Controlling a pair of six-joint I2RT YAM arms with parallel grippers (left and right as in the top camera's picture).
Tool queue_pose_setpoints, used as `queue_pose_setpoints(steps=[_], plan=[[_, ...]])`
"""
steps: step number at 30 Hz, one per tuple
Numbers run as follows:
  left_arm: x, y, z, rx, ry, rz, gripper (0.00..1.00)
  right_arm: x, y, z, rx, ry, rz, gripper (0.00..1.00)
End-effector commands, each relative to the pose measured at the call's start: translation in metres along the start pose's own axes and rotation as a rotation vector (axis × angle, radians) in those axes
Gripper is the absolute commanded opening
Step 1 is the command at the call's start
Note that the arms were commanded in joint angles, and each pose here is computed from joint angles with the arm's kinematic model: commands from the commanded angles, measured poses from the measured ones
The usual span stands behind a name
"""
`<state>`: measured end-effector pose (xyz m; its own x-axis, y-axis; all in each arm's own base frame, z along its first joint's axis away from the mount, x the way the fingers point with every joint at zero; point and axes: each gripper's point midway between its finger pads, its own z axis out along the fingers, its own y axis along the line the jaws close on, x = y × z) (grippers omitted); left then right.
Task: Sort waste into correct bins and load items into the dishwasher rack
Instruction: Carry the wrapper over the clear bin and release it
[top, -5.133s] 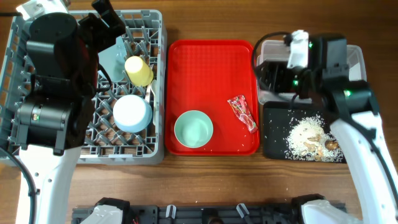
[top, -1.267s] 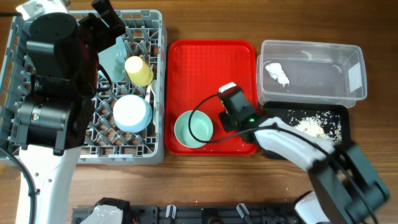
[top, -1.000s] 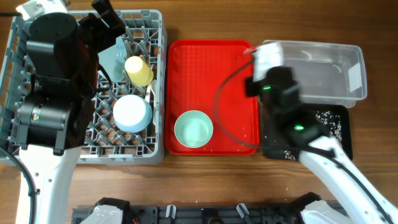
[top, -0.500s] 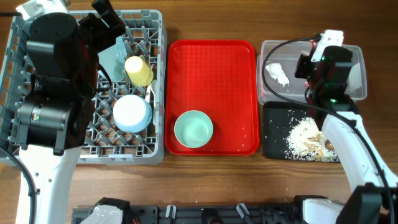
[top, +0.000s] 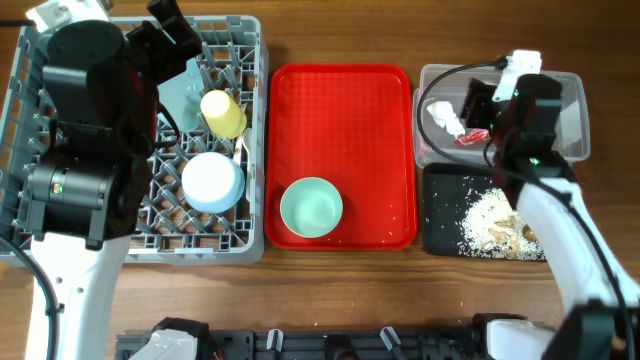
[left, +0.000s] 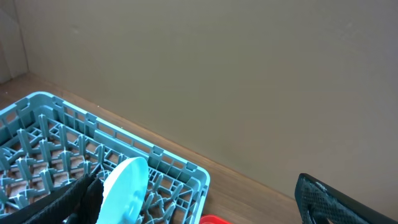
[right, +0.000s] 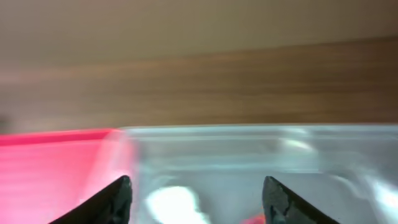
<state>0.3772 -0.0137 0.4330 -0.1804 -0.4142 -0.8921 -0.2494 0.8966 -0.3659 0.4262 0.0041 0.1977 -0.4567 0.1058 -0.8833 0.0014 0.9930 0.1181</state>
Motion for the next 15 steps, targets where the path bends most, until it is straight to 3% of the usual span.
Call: queue_pose_setpoints(steps=[1, 5, 9, 15], plan=[[-0.001, 0.000, 0.001, 0.006, 0.001, -0.015, 1.00, -0.013, 0.091, -0.054, -0.487, 0.046, 0.190, 0.79], [-0.001, 0.000, 0.000, 0.006, 0.001, -0.015, 1.00, 0.030, 0.138, -0.085, -0.728, 0.319, 0.329, 1.00], [-0.001, 0.000, 0.000, 0.006, 0.000, -0.015, 1.00, 0.067, 0.141, -0.089, -0.653, 0.551, 0.545, 1.00], [-0.001, 0.000, 0.000, 0.006, 0.001, -0.015, 1.00, 0.087, 0.138, -0.096, -0.614, 0.648, 0.584, 1.00]])
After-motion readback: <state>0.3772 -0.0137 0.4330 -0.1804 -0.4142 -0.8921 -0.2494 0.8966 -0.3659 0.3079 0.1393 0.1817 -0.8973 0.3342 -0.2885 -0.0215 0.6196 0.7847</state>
